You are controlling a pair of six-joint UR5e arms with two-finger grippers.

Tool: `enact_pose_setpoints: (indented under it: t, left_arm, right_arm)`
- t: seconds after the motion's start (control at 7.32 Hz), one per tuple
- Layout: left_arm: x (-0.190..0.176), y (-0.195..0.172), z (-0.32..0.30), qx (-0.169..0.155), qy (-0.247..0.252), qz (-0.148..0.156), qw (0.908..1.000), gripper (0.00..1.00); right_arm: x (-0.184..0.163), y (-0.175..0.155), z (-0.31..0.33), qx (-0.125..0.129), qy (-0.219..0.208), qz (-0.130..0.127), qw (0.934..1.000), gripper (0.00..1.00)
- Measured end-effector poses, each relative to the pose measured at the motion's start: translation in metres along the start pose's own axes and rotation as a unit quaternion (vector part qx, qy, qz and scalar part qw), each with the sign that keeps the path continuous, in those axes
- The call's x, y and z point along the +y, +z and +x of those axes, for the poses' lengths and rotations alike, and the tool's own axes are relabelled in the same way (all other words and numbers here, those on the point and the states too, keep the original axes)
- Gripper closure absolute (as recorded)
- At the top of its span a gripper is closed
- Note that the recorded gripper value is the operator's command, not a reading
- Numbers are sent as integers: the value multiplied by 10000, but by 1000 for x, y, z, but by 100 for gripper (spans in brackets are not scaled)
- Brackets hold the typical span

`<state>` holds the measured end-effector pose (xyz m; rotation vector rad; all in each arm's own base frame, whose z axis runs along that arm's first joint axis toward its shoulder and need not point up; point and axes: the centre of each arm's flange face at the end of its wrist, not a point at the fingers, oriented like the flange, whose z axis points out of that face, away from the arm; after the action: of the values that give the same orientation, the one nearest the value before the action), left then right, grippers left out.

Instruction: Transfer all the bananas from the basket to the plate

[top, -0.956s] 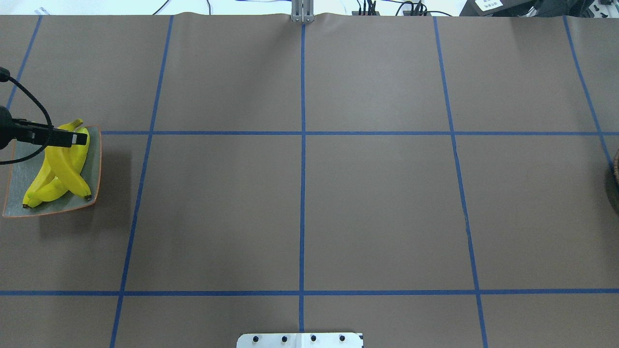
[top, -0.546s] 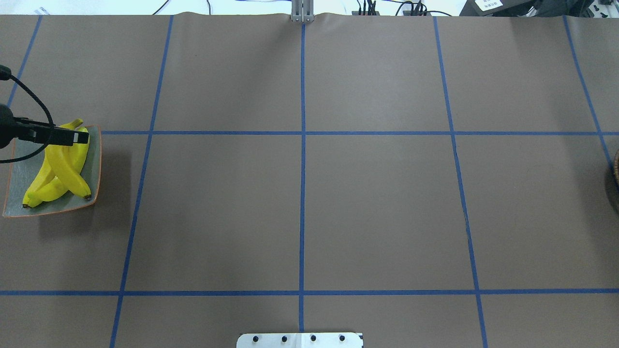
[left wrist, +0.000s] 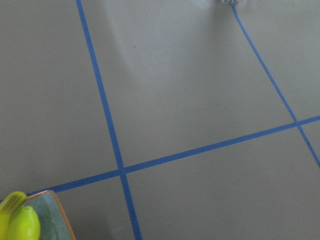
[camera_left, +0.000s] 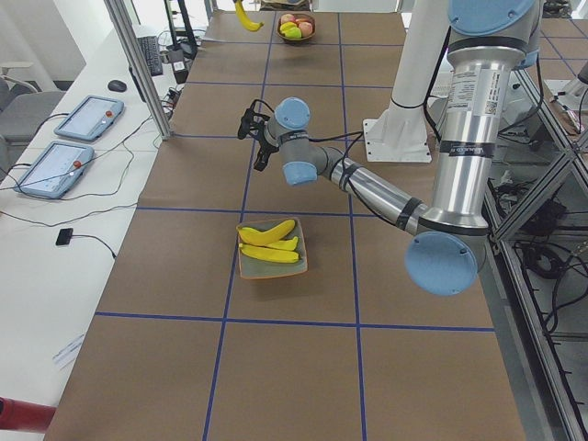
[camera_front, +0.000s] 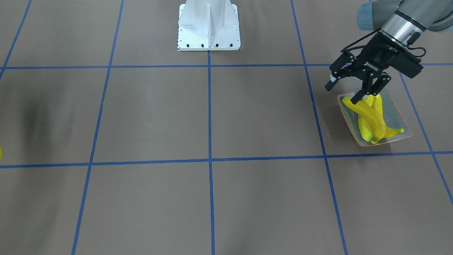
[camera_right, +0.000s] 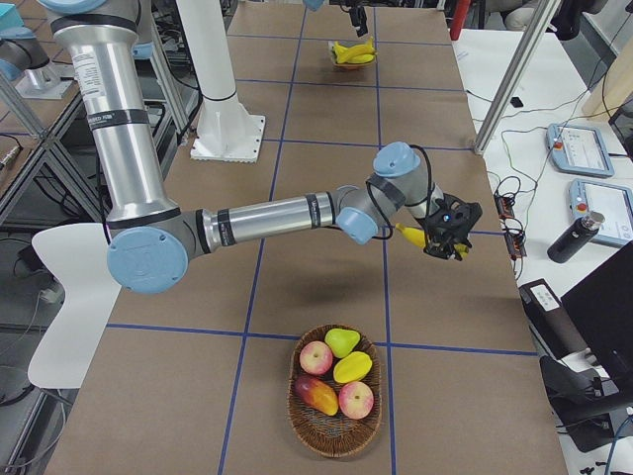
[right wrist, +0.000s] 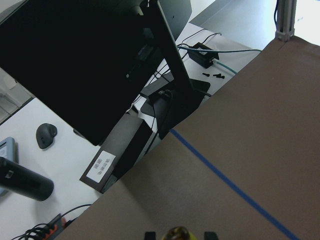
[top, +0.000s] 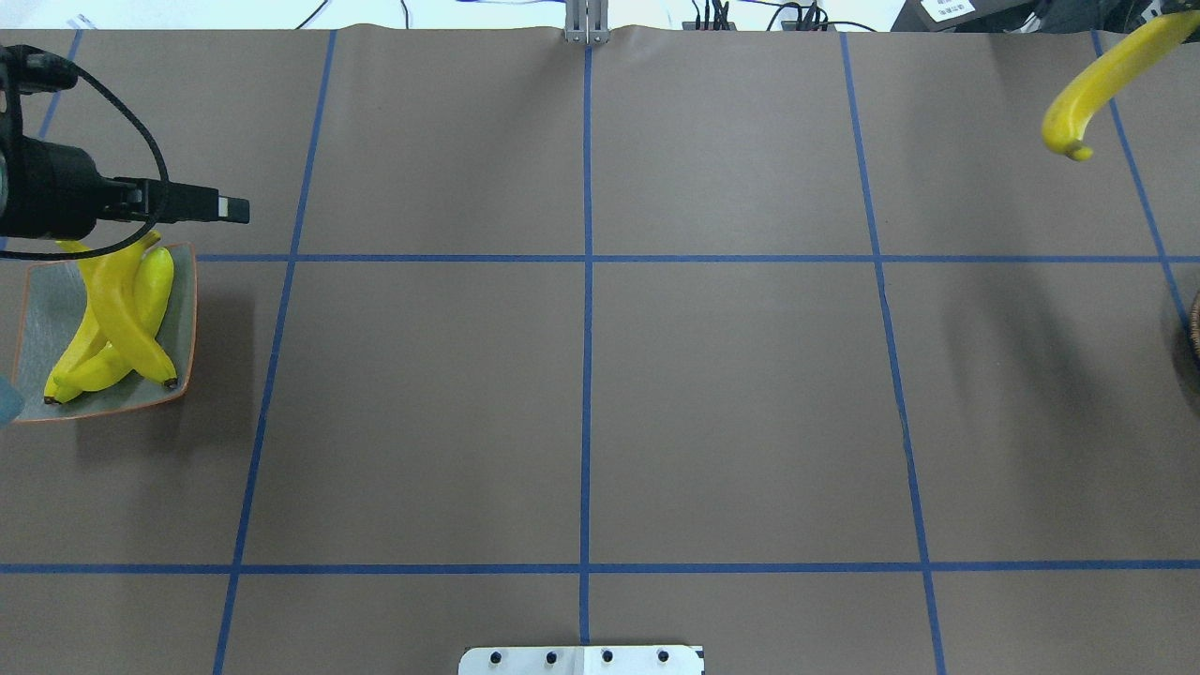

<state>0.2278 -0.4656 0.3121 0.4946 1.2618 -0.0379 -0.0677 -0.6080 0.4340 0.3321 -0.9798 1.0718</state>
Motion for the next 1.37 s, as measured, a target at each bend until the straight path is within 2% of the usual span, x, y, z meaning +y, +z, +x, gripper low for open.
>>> enact_pose_setpoints:
  t: [0.14, 0.41, 0.68, 0.96, 1.37]
  left_arm:
    - [-8, 11, 35, 276, -236, 5, 9993, 0]
    - [-13, 33, 105, 725, -743, 39, 9946, 0]
    - [-11, 44, 155, 1063, -1213, 14, 9869, 0]
    - [-6, 51, 192, 1323, -1334, -117, 9821, 0]
    - [-4, 75, 231, 1519, -1310, -295, 9792, 0]
  right_arm:
    - [39, -13, -26, -239, 240, -248, 9991, 100]
    - [113, -62, -72, -433, 338, -712, 9959, 100]
    - [184, -102, -113, -471, 73, -1176, 9919, 100]
    - [251, -120, -147, -620, -250, -1677, 9836, 100]
    - [322, -145, -203, -594, -502, -2106, 9745, 100]
